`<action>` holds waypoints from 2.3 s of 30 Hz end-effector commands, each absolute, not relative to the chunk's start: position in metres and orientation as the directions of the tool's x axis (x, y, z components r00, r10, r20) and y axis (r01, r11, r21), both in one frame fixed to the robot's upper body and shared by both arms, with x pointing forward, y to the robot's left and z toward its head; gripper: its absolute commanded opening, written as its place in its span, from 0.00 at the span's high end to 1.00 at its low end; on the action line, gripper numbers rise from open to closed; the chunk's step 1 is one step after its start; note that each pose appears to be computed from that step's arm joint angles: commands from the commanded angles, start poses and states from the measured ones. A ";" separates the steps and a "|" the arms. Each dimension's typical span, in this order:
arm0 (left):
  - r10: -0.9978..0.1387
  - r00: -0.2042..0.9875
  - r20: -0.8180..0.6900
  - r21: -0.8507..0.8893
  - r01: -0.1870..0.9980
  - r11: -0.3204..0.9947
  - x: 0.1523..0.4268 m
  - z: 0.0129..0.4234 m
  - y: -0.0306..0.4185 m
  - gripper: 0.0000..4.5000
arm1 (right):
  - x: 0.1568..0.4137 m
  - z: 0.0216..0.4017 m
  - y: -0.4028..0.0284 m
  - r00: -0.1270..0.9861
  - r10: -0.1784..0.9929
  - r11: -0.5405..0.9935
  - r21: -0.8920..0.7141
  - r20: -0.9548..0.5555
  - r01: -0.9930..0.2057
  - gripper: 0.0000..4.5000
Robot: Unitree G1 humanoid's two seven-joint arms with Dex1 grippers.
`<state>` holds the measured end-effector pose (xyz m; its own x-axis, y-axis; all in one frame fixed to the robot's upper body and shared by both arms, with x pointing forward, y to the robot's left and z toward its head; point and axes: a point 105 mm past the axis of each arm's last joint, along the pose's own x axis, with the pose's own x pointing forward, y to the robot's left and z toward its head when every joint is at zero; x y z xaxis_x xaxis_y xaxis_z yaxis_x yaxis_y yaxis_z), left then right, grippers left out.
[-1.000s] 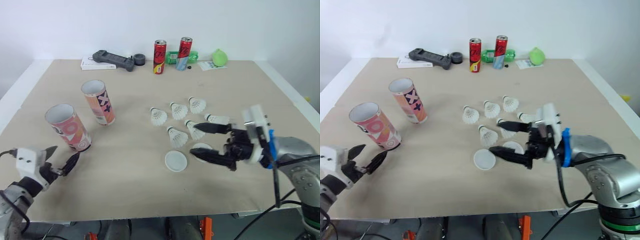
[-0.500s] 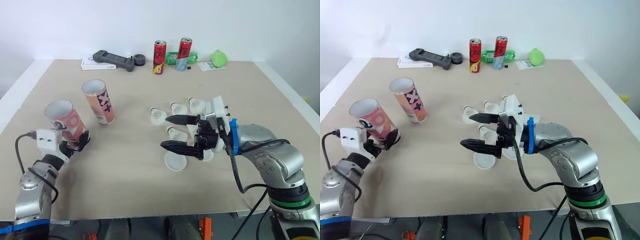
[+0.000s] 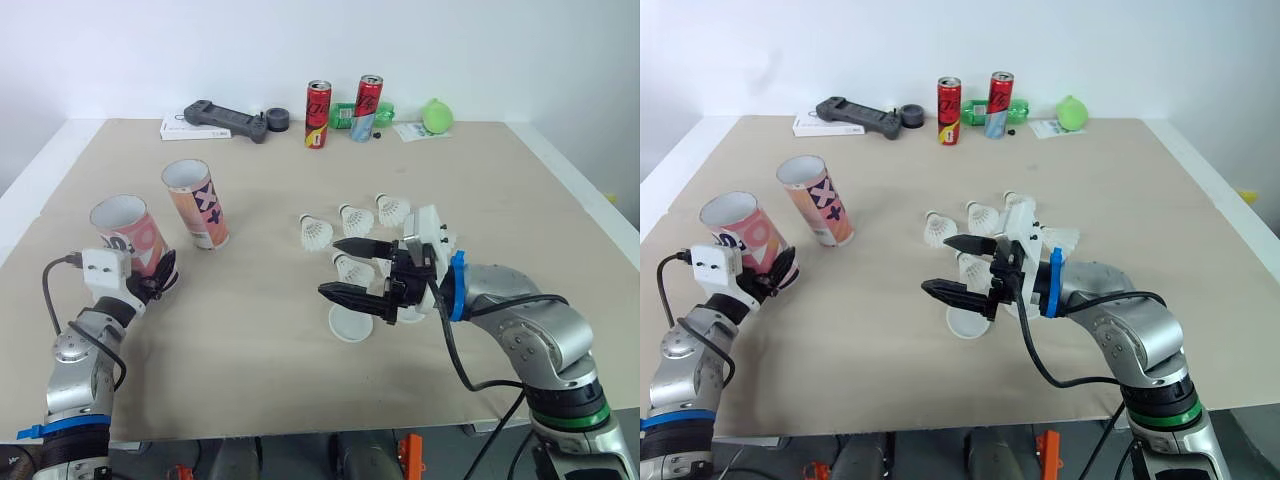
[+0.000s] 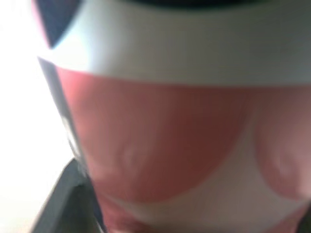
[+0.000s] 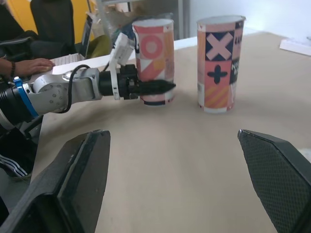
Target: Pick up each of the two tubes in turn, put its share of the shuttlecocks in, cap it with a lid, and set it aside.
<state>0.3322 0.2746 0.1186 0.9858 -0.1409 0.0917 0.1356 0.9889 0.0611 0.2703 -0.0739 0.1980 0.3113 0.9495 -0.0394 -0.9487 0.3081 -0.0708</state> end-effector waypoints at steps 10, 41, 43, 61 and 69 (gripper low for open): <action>-0.323 0.946 -0.011 0.532 0.279 0.799 0.292 0.160 0.256 0.38 | 0.283 0.125 -0.096 0.714 0.693 0.705 -0.116 -0.096 -0.700 0.00; -0.458 0.881 -0.116 0.689 0.403 0.602 0.298 0.157 0.221 0.38 | 0.314 0.125 -0.085 0.810 0.586 0.808 -0.061 -0.006 -0.585 0.99; -0.462 0.878 -0.123 0.687 0.411 0.599 0.298 0.156 0.221 0.38 | 0.306 0.132 -0.082 0.778 0.628 0.777 -0.063 0.016 -0.626 0.99; -0.459 0.811 -0.364 0.711 0.560 0.425 0.301 0.113 0.207 0.38 | 0.284 0.213 0.000 0.245 0.969 0.226 -0.477 0.023 -0.849 0.99; -0.452 0.814 -0.365 0.710 0.558 0.429 0.303 0.109 0.205 0.38 | 0.278 0.202 0.024 0.151 0.988 0.117 -0.530 -0.020 -0.840 0.79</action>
